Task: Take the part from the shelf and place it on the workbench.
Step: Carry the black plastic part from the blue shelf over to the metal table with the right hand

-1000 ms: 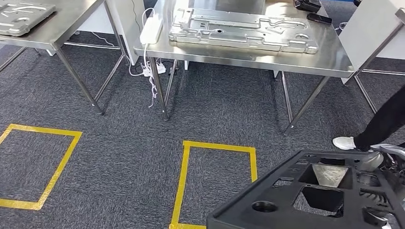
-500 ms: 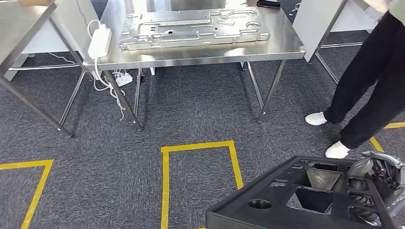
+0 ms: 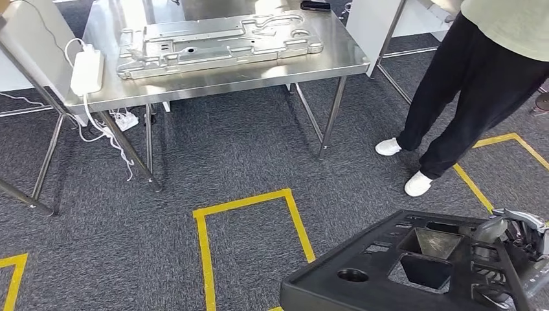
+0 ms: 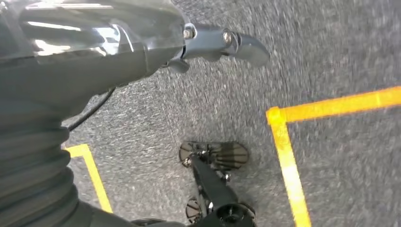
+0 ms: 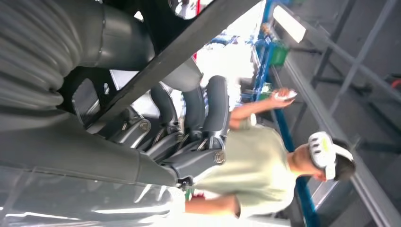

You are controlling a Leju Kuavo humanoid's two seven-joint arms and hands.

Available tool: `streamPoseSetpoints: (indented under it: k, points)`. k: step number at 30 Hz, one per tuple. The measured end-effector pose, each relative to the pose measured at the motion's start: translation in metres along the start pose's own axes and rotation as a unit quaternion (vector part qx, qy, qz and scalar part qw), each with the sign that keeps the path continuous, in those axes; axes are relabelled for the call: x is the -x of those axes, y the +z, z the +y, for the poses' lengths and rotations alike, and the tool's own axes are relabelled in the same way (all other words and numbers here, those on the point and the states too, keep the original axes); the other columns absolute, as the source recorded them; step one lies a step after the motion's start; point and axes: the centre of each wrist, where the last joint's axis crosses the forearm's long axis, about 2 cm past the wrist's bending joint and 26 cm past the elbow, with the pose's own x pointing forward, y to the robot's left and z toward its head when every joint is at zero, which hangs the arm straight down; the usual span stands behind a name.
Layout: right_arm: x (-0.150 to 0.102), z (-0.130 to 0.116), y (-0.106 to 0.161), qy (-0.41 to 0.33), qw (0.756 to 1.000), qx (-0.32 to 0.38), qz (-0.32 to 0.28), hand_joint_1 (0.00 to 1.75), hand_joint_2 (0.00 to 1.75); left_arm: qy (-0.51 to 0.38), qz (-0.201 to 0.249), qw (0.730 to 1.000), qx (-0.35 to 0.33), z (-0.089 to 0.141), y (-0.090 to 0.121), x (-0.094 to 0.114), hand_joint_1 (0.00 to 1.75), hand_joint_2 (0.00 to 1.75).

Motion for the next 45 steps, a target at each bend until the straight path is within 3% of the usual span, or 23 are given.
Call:
streamPoseSetpoints:
  k: [16,45]
  points:
    - [0.0012,0.0022,-0.0015,0.028,0.999,0.014,-0.010,1.75,1.75,-0.019,0.039,0.999,-0.008,0.0015,-0.0012,-0.0026,0.00,1.75]
    - [0.0014,0.0043,-0.0040,0.036,0.999,0.011,-0.018,1.75,1.75,-0.004,0.033,0.999,-0.009,0.0007,-0.0011,-0.0023,0.00,1.75]
